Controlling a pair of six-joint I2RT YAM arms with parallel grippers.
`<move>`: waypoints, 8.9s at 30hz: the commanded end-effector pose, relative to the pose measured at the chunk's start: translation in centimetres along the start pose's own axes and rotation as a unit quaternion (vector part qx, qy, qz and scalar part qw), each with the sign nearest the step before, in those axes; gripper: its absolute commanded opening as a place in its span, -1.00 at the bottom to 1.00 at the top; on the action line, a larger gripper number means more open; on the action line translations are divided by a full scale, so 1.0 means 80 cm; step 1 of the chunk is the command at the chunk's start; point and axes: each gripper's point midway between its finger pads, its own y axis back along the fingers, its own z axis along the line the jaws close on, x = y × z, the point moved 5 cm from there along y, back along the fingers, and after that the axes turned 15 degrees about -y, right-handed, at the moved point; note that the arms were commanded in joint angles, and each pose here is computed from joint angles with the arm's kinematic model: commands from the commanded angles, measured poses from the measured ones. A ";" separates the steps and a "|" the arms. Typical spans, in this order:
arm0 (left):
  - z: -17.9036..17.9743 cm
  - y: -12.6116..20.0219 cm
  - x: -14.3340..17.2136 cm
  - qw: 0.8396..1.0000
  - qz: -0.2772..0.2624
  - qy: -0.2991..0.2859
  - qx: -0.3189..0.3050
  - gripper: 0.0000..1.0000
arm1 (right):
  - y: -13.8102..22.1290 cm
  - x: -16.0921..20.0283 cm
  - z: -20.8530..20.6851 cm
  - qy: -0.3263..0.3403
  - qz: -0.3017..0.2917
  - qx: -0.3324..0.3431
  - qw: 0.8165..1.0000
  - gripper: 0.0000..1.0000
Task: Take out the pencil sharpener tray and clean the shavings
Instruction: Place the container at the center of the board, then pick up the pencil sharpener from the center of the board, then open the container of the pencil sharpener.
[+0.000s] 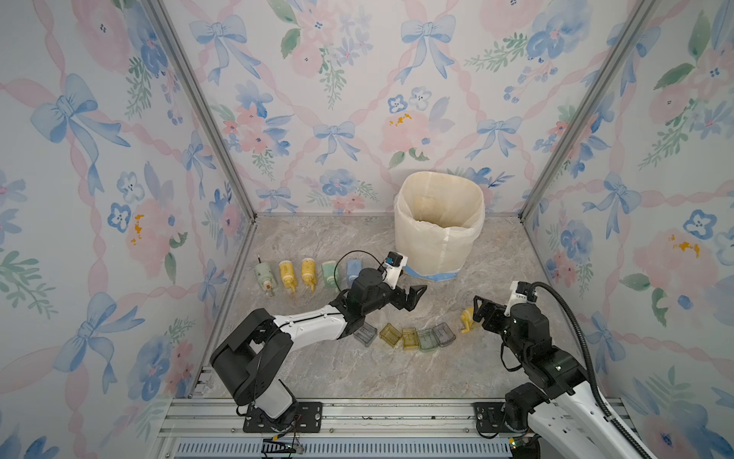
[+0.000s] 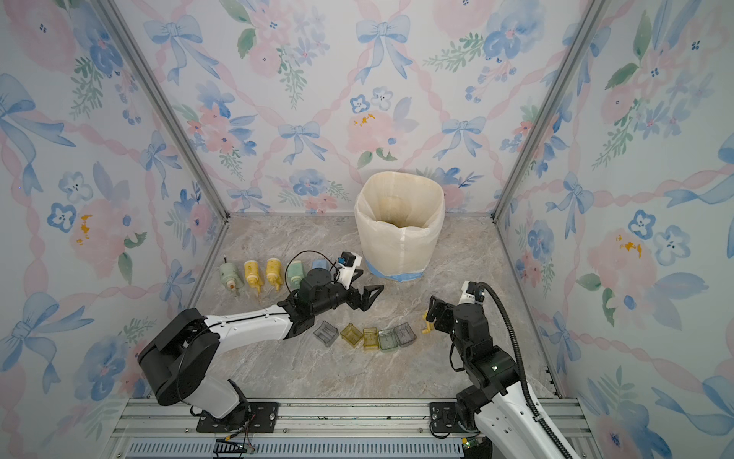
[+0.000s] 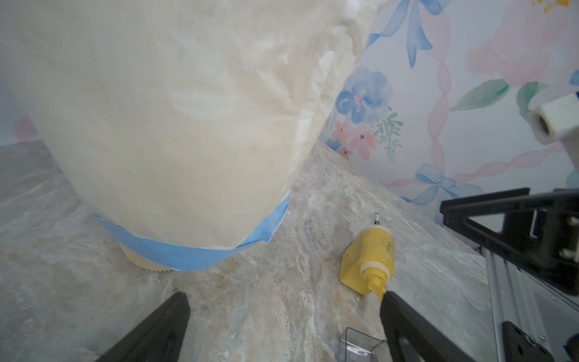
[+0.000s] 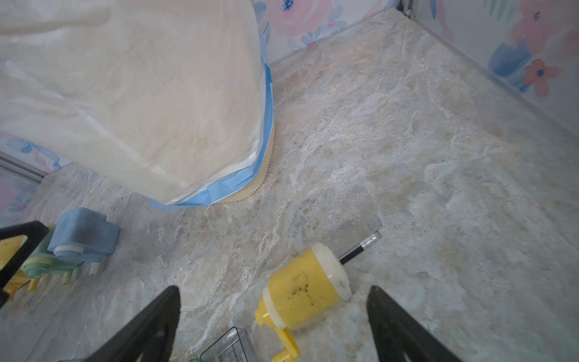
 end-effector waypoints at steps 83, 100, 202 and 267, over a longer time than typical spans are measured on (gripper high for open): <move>-0.168 -0.227 0.087 0.971 0.112 -0.090 0.192 -0.50 | 0.035 -0.070 -0.011 -0.100 -0.030 -0.009 0.994 0.85; -0.148 -0.150 0.010 0.966 0.069 -0.073 0.240 -1.00 | 0.031 -0.073 0.011 -0.072 0.006 -0.045 0.996 0.85; -0.055 0.197 -0.105 0.923 -0.046 0.048 0.379 -1.00 | 0.118 0.049 0.286 0.200 0.370 -0.544 0.726 0.05; -0.052 0.195 -0.108 0.925 -0.048 0.047 0.374 -1.00 | 0.103 0.056 0.279 0.203 0.386 -0.521 0.734 0.43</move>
